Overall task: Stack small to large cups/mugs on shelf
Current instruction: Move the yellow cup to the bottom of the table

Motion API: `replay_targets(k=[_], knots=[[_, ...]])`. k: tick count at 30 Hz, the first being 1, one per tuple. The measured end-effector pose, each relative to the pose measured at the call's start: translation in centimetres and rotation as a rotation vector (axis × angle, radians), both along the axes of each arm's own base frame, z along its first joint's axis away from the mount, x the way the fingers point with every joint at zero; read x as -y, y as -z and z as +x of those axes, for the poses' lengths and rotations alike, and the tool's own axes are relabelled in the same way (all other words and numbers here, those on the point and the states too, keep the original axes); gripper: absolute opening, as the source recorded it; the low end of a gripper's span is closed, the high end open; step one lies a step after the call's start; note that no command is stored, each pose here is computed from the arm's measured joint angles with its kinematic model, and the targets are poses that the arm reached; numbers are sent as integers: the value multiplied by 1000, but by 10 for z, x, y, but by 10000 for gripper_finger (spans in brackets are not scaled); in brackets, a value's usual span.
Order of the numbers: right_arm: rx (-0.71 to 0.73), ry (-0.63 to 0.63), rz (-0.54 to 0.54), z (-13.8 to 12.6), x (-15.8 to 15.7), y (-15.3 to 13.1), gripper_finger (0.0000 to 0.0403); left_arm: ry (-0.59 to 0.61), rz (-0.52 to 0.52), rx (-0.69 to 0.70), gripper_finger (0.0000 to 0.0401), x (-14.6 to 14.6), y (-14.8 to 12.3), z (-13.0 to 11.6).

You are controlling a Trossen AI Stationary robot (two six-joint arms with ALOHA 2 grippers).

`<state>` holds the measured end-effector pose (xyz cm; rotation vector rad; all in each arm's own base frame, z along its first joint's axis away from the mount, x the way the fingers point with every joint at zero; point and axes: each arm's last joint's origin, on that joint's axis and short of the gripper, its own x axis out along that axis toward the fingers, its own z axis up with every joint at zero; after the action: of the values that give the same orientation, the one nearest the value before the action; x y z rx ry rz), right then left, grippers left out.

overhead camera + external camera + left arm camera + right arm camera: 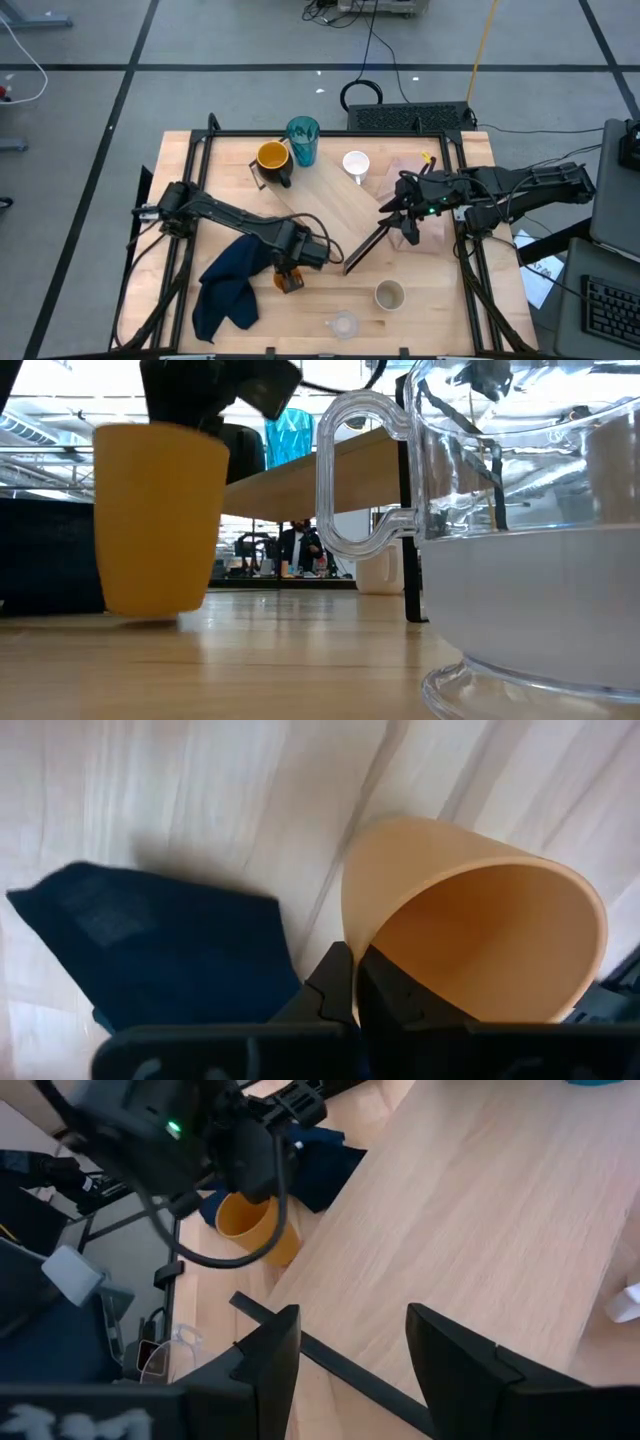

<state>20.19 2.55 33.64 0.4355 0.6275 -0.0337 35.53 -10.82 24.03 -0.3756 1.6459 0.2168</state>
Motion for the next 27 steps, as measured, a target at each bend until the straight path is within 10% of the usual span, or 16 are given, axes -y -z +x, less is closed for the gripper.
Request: replay_targets(k=[11, 27], knots=[[0, 3, 4, 0, 0, 0, 173, 7, -29, 26, 7, 0, 4, 3], [1, -6, -9, 0, 0, 0, 173, -31, -18, 14, 131, 0, 5, 2]])
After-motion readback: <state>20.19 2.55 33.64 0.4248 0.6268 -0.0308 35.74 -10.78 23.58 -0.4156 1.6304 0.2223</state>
